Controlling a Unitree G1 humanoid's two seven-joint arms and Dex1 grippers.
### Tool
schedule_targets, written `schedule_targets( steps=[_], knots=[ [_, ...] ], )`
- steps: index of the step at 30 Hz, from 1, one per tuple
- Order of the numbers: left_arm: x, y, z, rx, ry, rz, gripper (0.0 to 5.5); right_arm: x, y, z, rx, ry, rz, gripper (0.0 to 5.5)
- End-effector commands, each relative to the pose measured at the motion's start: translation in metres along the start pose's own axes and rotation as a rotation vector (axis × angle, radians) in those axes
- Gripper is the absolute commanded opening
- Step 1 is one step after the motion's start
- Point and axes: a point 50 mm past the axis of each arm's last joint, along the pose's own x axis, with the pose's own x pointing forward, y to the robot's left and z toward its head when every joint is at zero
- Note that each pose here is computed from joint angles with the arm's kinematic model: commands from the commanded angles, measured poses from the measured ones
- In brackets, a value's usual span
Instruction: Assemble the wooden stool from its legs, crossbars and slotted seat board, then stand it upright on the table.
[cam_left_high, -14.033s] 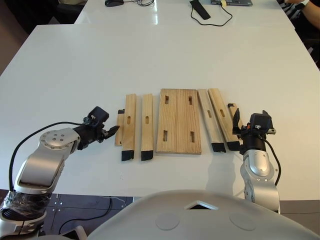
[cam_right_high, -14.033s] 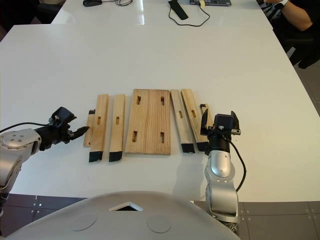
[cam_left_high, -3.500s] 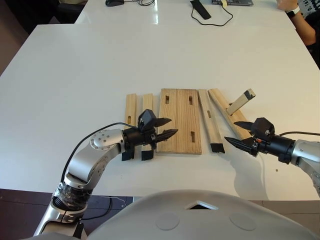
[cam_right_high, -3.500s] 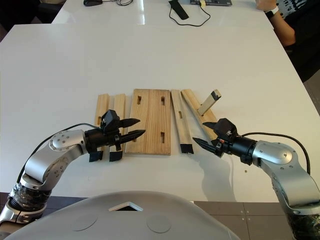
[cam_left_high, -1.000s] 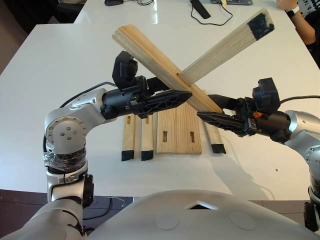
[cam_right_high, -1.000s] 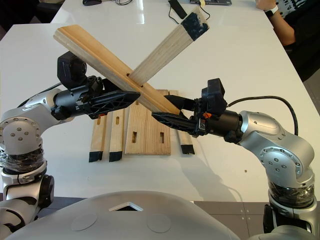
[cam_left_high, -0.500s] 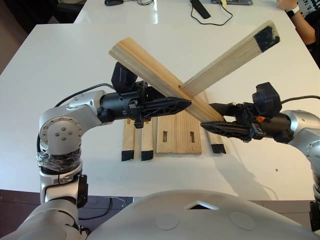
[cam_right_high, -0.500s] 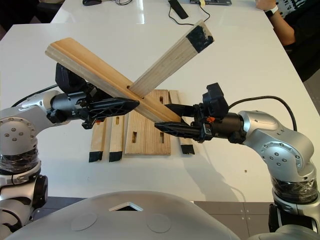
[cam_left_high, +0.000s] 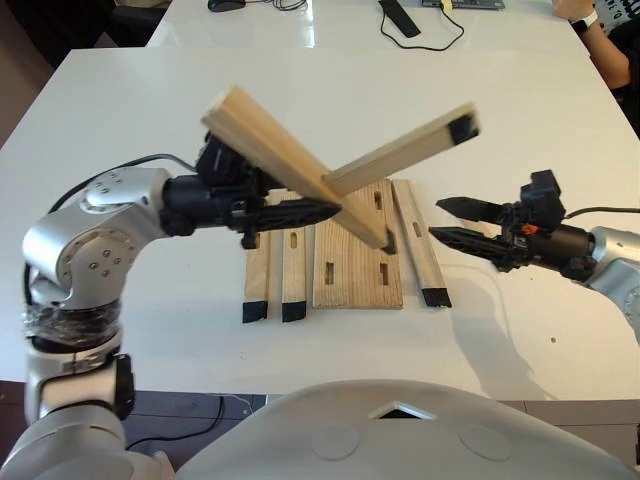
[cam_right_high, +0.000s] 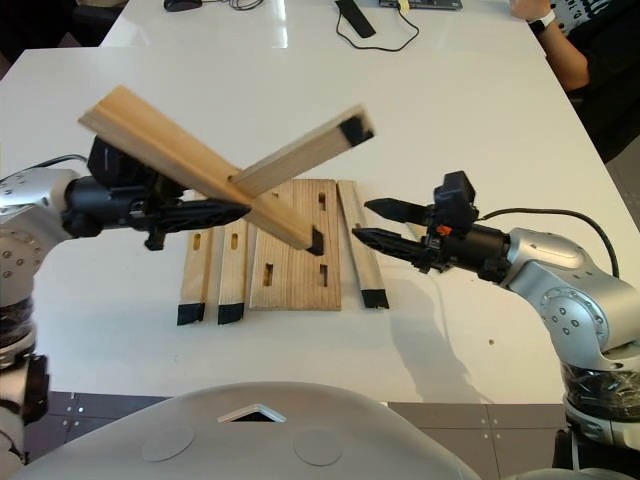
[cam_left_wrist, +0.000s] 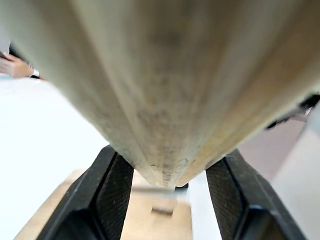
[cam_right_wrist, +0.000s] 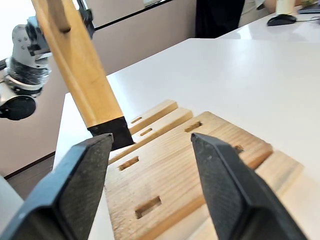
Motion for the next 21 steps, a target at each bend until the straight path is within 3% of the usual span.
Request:
schedule_targets(
  steps=[1, 8, 21],
  knots=[
    [-0.023, -0.001, -0.002, 0.061, 0.112, 0.016, 2.08, -0.006, -0.003, -0.013, 0.006, -0.001, -0.094, 2.89],
    [-0.027, 0.003, -0.027, 0.092, 0.245, -0.001, 2.08, 0.005, 0.005, -0.029, 0.012, 0.004, -0.097, 2.89],
    [-0.017, 0.008, -0.05, 0.109, 0.278, -0.014, 2.08, 0.008, 0.003, -0.03, -0.002, 0.017, -0.095, 2.89]
  ],
)
